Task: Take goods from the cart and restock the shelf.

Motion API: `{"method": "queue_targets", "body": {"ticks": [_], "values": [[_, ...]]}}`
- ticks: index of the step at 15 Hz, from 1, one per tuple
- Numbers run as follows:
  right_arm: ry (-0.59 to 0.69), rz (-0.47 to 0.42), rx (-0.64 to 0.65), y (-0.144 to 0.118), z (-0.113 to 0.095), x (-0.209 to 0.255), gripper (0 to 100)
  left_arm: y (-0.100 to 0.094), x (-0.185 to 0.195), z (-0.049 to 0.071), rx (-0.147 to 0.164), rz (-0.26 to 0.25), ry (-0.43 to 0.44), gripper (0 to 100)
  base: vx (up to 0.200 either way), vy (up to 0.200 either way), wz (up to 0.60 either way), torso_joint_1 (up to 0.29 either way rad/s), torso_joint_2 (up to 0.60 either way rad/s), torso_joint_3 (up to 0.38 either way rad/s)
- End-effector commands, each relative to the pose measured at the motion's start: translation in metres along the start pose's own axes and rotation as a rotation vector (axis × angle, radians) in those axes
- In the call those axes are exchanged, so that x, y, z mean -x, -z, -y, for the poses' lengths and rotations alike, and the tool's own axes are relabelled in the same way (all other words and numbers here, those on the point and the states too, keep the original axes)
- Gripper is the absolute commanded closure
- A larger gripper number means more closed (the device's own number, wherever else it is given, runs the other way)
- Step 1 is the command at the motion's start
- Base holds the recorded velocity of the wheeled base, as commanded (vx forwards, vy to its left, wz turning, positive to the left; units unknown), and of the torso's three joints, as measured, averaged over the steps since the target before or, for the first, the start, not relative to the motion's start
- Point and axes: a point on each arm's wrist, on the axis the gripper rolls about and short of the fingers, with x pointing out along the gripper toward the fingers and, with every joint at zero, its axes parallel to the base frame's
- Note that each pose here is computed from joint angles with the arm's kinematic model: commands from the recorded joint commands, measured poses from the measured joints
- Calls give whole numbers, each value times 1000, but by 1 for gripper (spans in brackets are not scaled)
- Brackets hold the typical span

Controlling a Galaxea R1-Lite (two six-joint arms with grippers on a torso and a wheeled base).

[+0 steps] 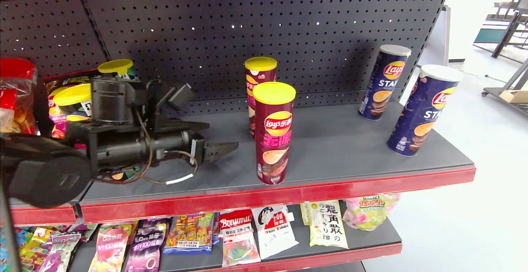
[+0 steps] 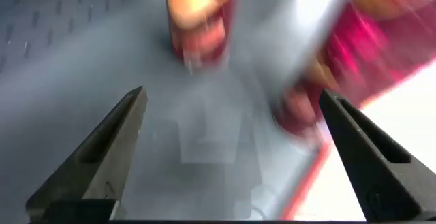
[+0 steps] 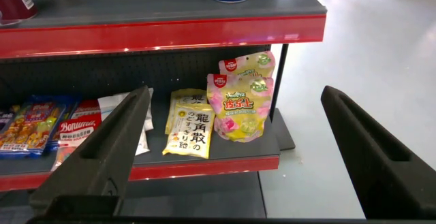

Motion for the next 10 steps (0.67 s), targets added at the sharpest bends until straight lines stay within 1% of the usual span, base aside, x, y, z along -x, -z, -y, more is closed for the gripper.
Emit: {"method": "queue_targets", "body": {"ticks": [1,3,4,5,6,7,8,9,10], "values": [[-1,0,0,0,0,0,0,14,75,18,16,12,-65,0,0,0,0,0,0,0],[-1,1,0,0,0,0,0,31,133,41,17,42,-105,0,0,0,0,0,0,0],[-1,0,0,0,0,0,0,40,162,56,10,67,-123,0,0,0,0,0,0,0],[-1,0,0,0,0,0,0,57,203,81,-9,108,-135,0,0,0,0,0,0,0],[-1,0,0,0,0,0,0,67,227,96,-24,143,-145,0,0,0,0,0,0,0],[-1,0,0,0,0,0,0,74,240,104,-29,163,-158,0,0,0,0,0,0,0],[-1,0,0,0,0,0,0,94,263,119,-33,198,-241,0,0,0,0,0,0,0],[-1,0,0,0,0,0,0,109,275,127,-38,217,-286,0,0,0,0,0,0,0],[-1,0,0,0,0,0,0,119,283,133,-48,254,-280,0,0,0,0,0,0,0]]}}
